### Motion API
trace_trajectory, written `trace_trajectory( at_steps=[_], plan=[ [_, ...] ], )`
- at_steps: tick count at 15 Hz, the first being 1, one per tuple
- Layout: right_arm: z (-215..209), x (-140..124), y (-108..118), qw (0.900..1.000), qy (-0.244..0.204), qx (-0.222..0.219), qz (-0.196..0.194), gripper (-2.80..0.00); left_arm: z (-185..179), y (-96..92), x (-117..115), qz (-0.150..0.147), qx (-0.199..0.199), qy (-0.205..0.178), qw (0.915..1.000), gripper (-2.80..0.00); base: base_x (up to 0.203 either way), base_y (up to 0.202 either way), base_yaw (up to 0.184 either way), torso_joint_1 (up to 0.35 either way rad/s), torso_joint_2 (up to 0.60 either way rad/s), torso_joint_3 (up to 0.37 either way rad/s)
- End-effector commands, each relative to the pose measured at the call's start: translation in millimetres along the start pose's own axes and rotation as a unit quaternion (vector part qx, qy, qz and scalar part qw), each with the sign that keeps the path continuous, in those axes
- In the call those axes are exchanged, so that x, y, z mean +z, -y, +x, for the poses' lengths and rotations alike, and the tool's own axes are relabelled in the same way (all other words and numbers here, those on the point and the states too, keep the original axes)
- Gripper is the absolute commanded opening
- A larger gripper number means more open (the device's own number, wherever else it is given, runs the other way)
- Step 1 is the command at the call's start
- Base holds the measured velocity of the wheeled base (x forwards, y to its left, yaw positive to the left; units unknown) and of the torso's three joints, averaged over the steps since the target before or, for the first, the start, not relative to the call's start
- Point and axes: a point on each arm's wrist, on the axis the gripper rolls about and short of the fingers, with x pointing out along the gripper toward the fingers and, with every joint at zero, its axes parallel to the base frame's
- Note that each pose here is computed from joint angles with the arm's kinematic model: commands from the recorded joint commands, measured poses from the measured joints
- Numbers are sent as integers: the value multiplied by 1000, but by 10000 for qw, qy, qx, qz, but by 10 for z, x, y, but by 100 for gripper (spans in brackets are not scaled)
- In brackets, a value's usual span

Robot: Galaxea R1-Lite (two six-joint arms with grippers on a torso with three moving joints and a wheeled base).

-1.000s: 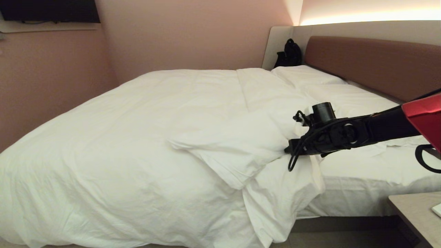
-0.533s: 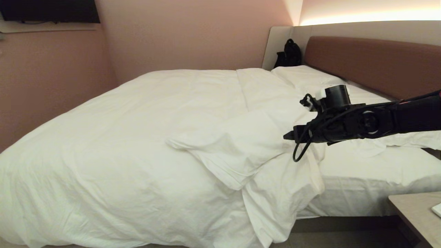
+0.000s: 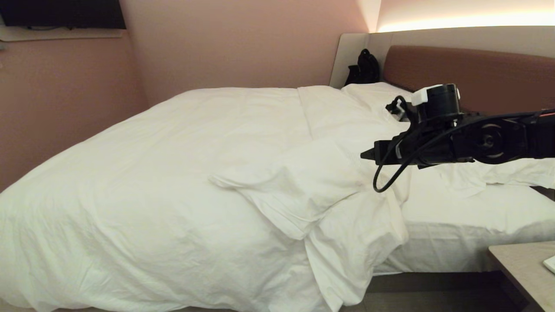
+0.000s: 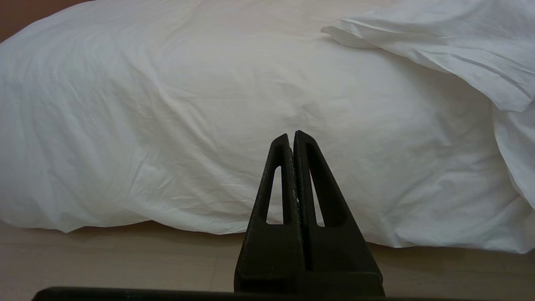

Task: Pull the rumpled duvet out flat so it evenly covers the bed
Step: Flatten the corners of the folded blanket

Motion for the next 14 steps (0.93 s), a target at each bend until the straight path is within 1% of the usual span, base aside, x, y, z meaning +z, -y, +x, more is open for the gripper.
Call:
trace_trajectory(
  at_steps=[1, 4, 8, 14],
  plan=[
    [-43, 49, -13, 9999, 169, 29, 15, -280, 1, 0, -2, -7, 4, -2, 10000, -280, 0, 0, 0, 0, 0, 0],
    [-29, 72, -16, 9995, 315, 52, 10, -280, 0, 0, -1, -2, 4, 0, 10000, -280, 0, 0, 0, 0, 0, 0],
    [51, 76, -20, 9994, 338, 86, 9, -280, 1, 0, -2, -9, 4, -2, 10000, -280, 0, 0, 0, 0, 0, 0],
    [431, 122, -32, 9986, 505, 125, -4, -280, 1, 0, -2, -7, 4, -2, 10000, -280, 0, 0, 0, 0, 0, 0]
  ],
)
